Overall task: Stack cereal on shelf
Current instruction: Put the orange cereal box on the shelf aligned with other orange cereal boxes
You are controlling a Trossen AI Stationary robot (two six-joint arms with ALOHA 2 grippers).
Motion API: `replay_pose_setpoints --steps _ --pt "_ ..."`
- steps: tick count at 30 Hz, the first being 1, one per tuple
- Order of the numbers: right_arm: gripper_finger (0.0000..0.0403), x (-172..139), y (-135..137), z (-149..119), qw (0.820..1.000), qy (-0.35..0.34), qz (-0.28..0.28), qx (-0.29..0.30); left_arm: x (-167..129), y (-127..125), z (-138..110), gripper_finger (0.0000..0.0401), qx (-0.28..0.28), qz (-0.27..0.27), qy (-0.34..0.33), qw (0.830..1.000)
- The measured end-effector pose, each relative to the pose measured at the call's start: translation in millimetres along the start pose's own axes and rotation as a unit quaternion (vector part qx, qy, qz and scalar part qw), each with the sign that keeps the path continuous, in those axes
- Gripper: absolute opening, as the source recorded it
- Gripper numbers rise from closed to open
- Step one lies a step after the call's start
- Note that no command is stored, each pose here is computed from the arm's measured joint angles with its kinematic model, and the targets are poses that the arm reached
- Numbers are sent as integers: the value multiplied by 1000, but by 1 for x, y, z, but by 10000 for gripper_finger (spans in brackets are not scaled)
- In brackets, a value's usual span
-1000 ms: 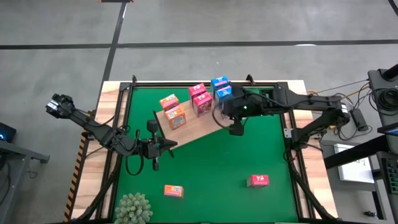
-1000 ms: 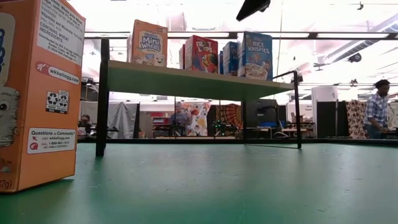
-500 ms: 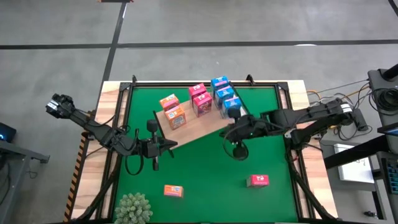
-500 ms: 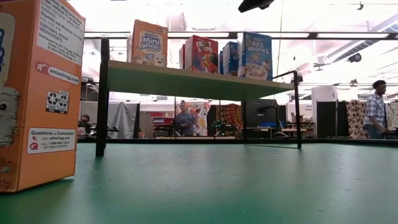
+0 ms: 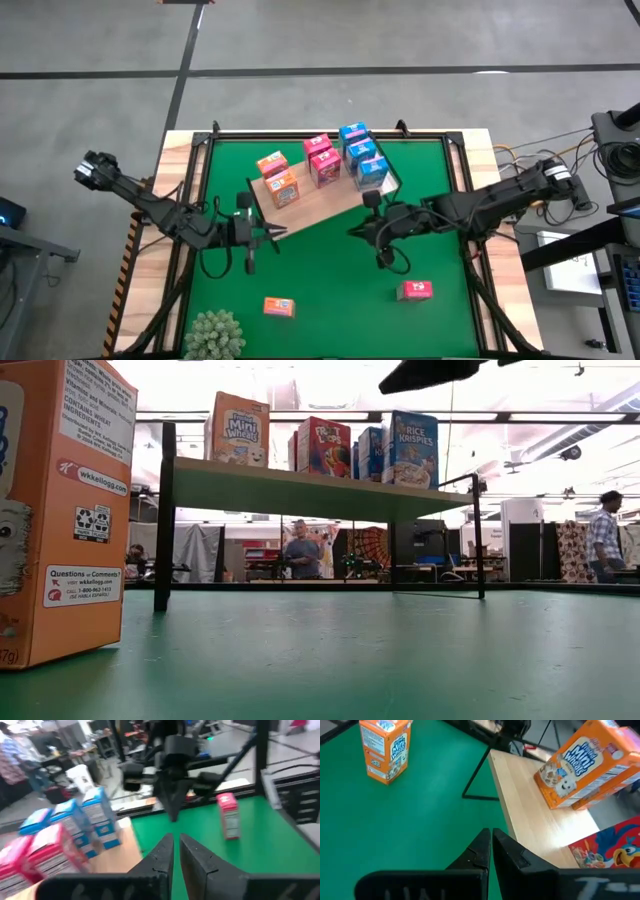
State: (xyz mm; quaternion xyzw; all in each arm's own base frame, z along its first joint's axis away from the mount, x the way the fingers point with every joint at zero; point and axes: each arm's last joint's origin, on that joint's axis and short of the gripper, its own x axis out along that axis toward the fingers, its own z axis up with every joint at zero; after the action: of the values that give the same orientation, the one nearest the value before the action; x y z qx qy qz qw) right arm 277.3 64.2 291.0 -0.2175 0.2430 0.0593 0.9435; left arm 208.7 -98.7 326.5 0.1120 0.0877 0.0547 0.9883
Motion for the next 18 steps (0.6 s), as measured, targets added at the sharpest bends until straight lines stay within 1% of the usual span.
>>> replay_pose_setpoints --steps 4,7,9,11,14,18 --pt "9 -9 2 -11 999 -37 -13 -3 3 -2 18 38 -9 -30 29 999" --pt "9 -18 3 -20 997 -68 -24 -5 5 -3 29 65 -27 -42 87 995" --pt "9 -26 4 -27 996 -85 -30 -7 8 -5 34 87 -44 -49 134 989" --pt "9 -35 3 -29 994 -102 -36 -4 10 -8 37 108 -65 -53 180 980" --pt "9 -49 0 -30 991 -124 -44 3 18 -15 41 141 -108 -56 246 962" --pt "9 -61 -2 -34 989 -142 -50 6 32 -35 38 181 -152 -63 320 933"
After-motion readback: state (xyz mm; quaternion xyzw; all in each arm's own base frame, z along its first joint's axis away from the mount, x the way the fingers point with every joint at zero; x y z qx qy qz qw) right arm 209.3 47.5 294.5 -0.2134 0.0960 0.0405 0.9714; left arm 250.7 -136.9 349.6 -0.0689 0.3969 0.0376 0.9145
